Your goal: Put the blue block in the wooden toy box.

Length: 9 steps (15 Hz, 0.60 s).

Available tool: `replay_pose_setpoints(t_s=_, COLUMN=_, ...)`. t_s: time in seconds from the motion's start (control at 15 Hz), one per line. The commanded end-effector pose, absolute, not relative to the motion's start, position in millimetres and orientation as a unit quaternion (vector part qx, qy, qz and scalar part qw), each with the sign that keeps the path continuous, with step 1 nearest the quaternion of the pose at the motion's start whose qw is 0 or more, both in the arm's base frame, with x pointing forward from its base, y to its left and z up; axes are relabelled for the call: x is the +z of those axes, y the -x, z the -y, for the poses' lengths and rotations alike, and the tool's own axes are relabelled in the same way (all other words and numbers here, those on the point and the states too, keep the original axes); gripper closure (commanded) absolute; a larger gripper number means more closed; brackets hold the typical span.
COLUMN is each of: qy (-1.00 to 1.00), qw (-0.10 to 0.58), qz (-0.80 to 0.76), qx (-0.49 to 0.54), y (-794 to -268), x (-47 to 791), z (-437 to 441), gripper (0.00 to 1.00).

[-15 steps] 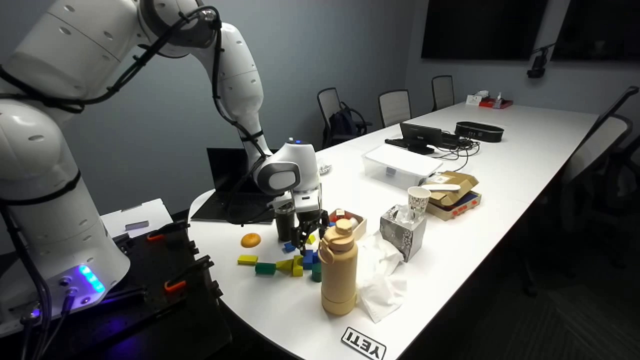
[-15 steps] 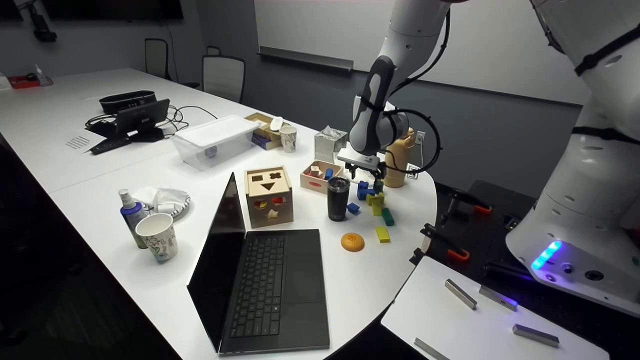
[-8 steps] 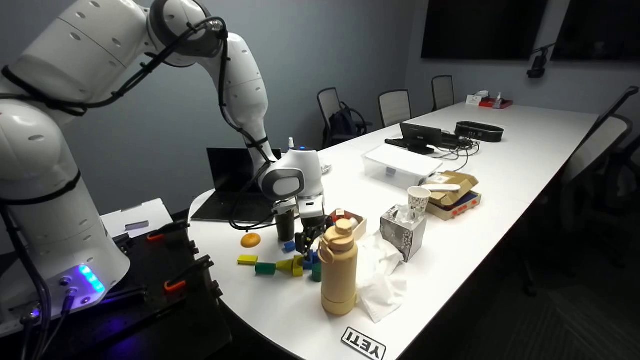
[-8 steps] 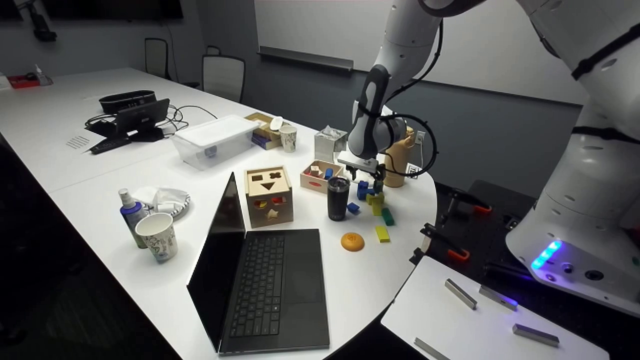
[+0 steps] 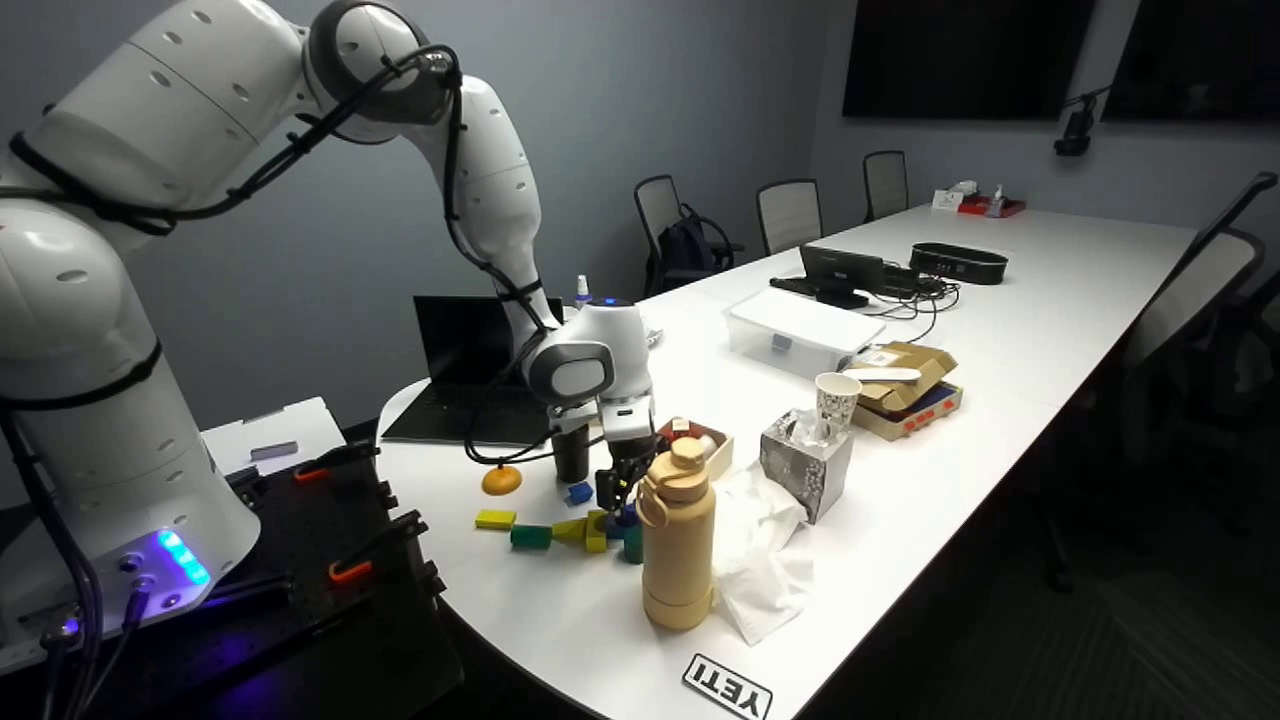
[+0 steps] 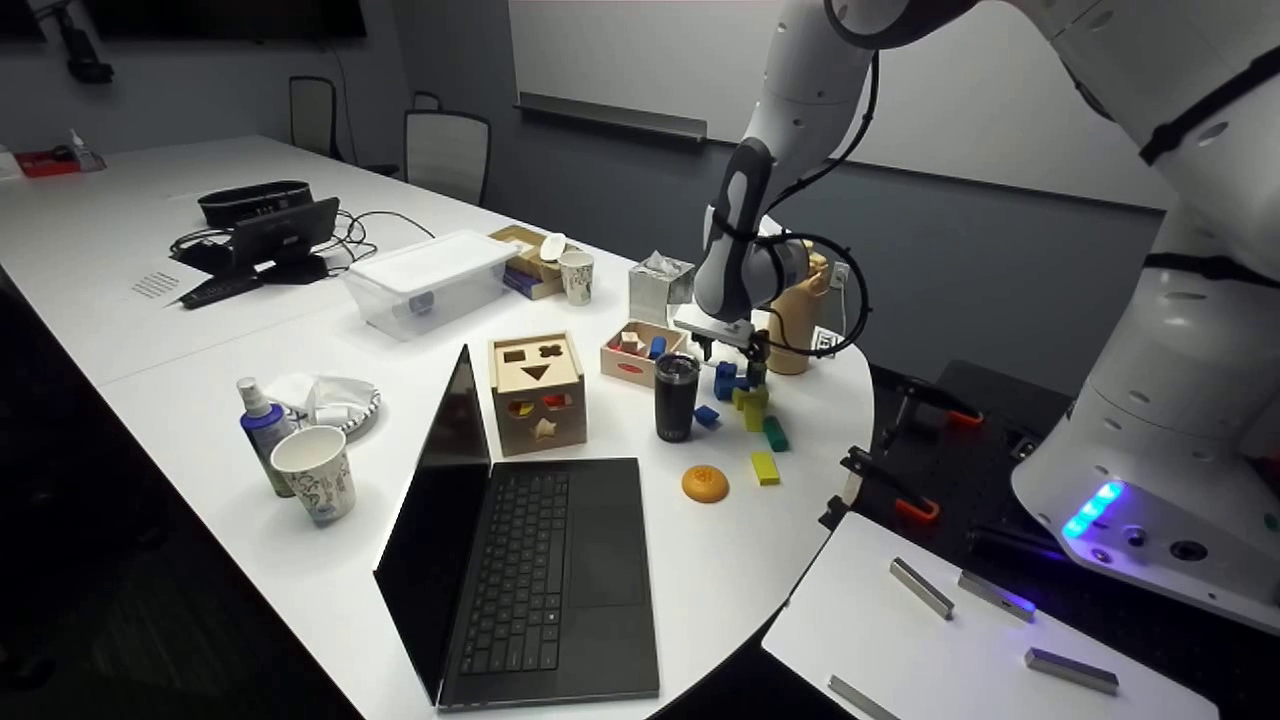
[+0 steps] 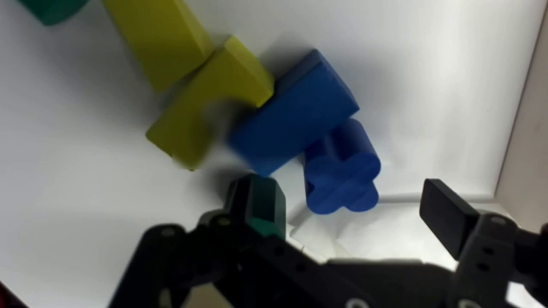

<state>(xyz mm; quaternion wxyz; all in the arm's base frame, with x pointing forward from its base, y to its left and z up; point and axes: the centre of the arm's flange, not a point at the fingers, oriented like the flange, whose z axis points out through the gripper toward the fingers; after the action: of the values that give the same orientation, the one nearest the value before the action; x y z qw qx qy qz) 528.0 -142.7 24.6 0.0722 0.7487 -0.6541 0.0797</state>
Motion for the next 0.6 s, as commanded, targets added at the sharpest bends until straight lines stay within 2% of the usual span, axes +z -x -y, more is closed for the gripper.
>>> replay_pose_setpoints(t_s=0.0, qy=-0.745, qw=0.072, qz=0.657, qx=0.084, y=-532.4, x=23.5, z=141.5, gripper=0.26)
replay_pose_setpoints(t_s=0.07, qy=-0.745, qw=0.072, qz=0.658, qx=0.085, y=-532.2, x=23.4, z=141.5, gripper=0.26)
replay_pose_setpoints(t_s=0.13, qy=-0.745, qw=0.071, qz=0.658, qx=0.085, y=-532.5, x=23.1, z=141.7, gripper=0.31)
replay_pose_setpoints(t_s=0.53, qy=-0.744, qw=0.071, qz=0.659, qx=0.088, y=-533.3, x=23.4, z=141.9, gripper=0.78)
